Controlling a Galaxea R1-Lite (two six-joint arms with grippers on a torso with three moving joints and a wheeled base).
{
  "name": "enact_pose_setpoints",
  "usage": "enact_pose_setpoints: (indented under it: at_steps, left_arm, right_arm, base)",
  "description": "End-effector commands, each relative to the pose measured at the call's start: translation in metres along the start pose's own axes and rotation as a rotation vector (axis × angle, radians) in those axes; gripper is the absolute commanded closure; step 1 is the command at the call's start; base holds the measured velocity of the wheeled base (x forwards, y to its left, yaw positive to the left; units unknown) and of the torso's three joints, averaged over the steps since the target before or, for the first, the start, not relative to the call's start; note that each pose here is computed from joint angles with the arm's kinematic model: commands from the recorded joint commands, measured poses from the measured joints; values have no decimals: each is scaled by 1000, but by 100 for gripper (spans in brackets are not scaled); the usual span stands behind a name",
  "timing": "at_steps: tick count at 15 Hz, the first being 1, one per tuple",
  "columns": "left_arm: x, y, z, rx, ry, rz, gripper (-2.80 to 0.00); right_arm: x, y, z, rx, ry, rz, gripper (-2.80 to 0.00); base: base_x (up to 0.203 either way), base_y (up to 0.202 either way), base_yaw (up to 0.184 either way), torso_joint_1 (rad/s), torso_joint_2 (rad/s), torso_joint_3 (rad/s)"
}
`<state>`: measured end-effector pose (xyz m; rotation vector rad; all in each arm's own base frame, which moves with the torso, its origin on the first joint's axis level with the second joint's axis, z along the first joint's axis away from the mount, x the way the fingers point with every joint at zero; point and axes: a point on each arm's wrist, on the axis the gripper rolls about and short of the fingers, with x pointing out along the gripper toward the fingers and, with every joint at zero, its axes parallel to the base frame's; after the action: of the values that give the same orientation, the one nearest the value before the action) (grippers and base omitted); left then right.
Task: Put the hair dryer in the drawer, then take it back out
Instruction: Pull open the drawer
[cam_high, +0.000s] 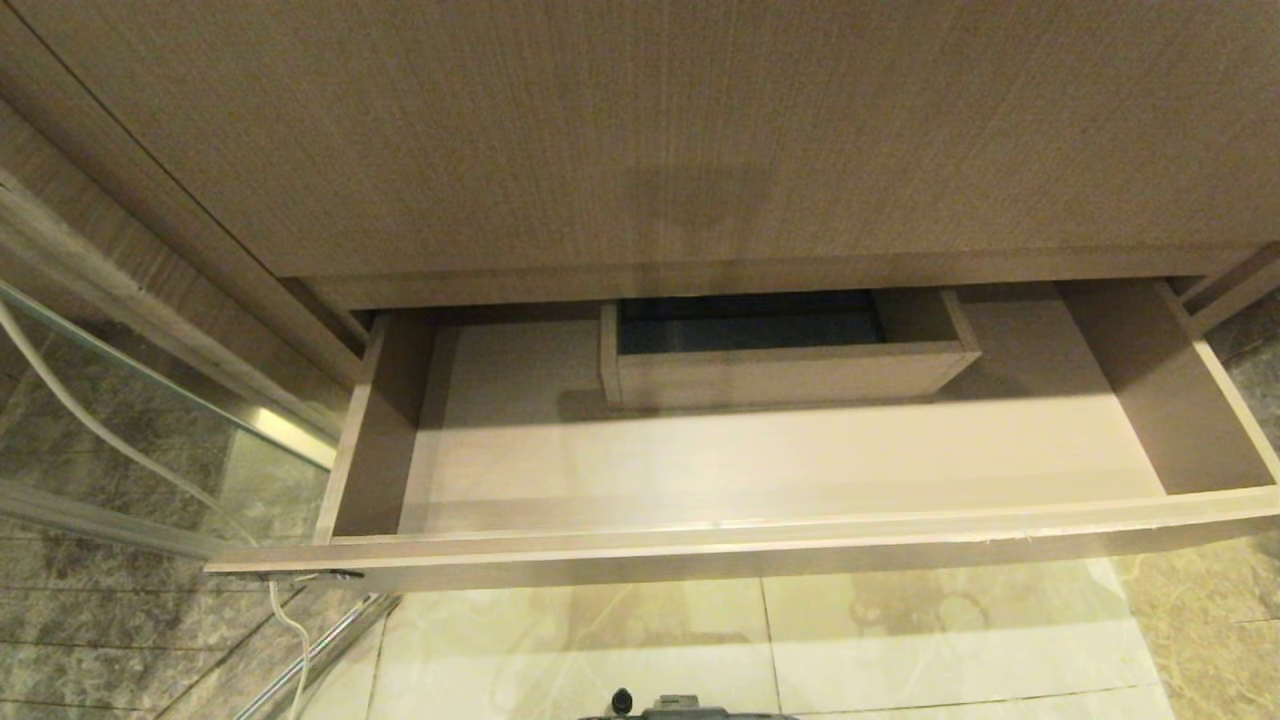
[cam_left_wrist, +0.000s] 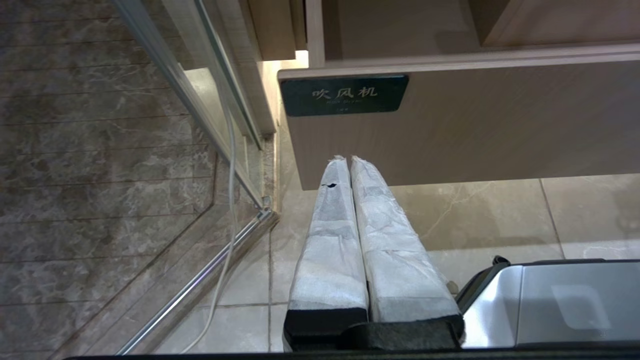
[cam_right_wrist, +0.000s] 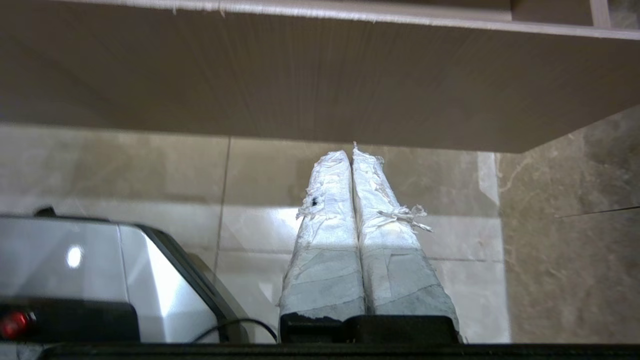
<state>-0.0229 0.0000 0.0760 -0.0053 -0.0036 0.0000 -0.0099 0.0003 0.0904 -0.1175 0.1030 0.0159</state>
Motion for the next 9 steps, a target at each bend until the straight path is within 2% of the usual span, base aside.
enact_pose_setpoints:
  at_steps: [1, 2, 5, 9]
  left_arm:
    - [0, 0, 0, -1, 2, 1, 0]
    - [0, 0, 0, -1, 2, 0, 0]
    - [0, 0, 0, -1, 2, 0, 0]
    - [0, 0, 0, -1, 2, 0, 0]
  right_arm:
    - [-8, 1, -11, 18, -87, -4, 0]
    - [-11, 2, -13, 24, -119, -7, 0]
    - [-11, 2, -16, 71, -108, -5, 0]
    - [-11, 2, -16, 75, -110, -6, 0]
  base:
    - [0, 0, 0, 0, 0, 0]
    - [0, 0, 0, 0, 0, 0]
    - [0, 0, 0, 0, 0, 0]
    - [0, 0, 0, 0, 0, 0]
